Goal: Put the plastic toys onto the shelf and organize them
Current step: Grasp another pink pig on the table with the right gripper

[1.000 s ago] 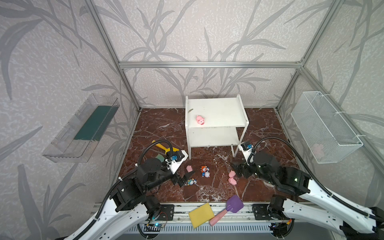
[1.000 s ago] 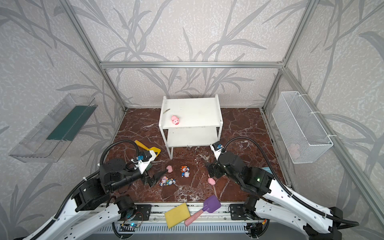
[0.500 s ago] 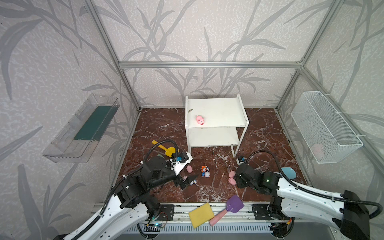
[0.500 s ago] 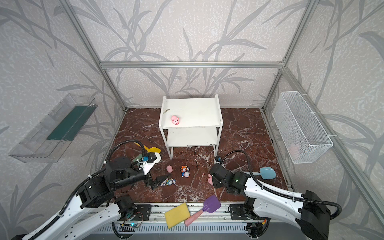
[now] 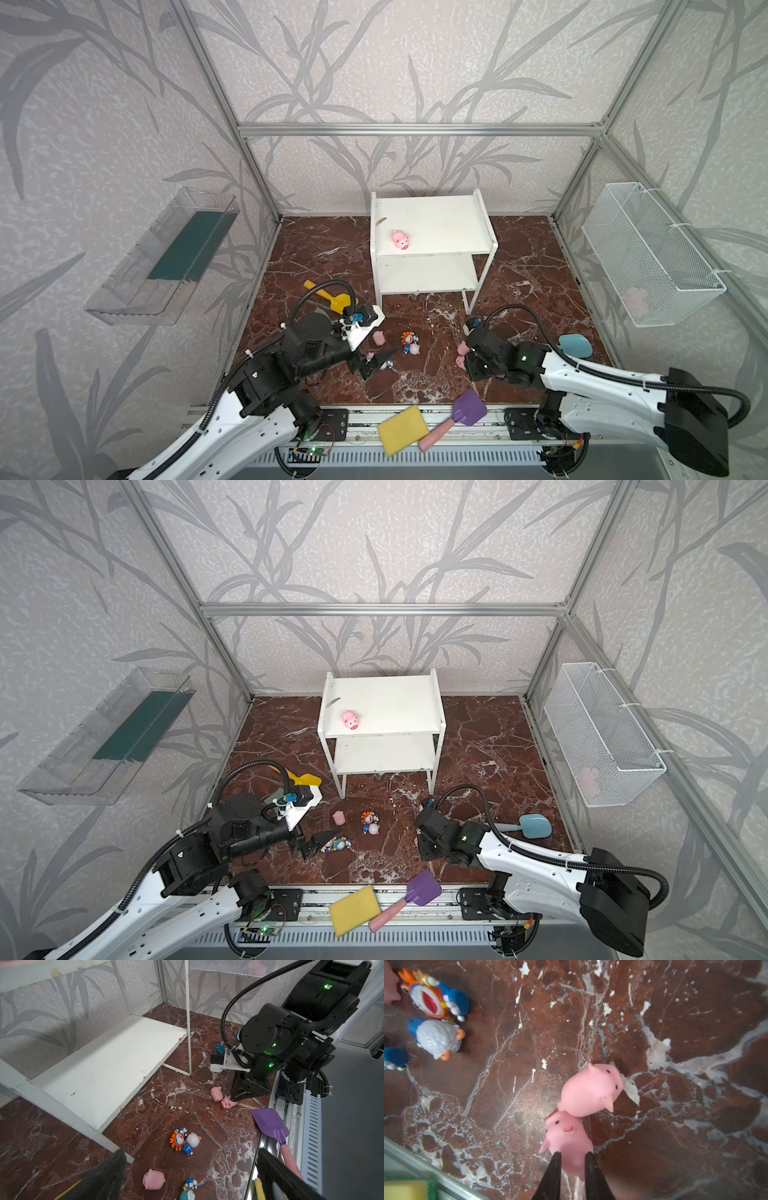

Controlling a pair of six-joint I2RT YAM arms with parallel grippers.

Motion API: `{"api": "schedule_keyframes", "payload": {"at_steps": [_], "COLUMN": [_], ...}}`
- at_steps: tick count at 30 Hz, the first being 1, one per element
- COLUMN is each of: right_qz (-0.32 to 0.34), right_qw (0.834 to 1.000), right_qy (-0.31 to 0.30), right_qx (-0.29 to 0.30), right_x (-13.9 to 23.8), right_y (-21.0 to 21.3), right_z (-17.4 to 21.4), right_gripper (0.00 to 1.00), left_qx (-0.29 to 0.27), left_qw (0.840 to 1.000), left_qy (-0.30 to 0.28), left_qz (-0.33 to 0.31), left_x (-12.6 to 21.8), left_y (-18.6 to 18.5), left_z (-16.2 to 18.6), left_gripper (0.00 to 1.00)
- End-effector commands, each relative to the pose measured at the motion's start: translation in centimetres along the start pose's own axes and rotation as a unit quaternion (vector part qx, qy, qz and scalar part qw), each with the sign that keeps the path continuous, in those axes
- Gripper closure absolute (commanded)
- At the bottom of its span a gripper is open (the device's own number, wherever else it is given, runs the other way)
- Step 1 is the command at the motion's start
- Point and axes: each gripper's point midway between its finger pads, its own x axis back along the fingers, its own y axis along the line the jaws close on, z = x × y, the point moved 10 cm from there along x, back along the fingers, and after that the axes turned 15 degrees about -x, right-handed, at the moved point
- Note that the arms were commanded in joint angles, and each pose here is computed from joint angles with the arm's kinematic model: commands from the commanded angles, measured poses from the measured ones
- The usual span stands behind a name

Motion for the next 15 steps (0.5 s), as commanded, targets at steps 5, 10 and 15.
{"api": "schedule_keyframes", "payload": {"at_steps": [5, 10, 15], "right_qz": [0.005, 0.002, 0.02], "right_qw": [0.999, 1.0, 0.999], "right_qy": [0.038, 0.028, 0.04], "right_qx": [-0.005, 0.004, 0.022], "right_x": [-1.29, -1.45, -1.64], "right_y": [-0.26, 0.04, 0.4], "right_z": [0.69, 0.38, 0.12], "right_gripper": [0.82, 0.76, 0.71], "left_qx": [-0.007, -0.008, -0.006], "left_qw": [1.0, 1.0, 1.0], "left_qy": [-0.005, -0.004, -0.002], "left_qz": [-0.001, -0.001, 0.001], "left_x": [-0.06, -0.09, -0.23], "left_y": [0.04, 0.04, 0.04], "left_z": [0.05, 0.06, 0.11], "left_gripper": [0.01, 0.01, 0.01]}}
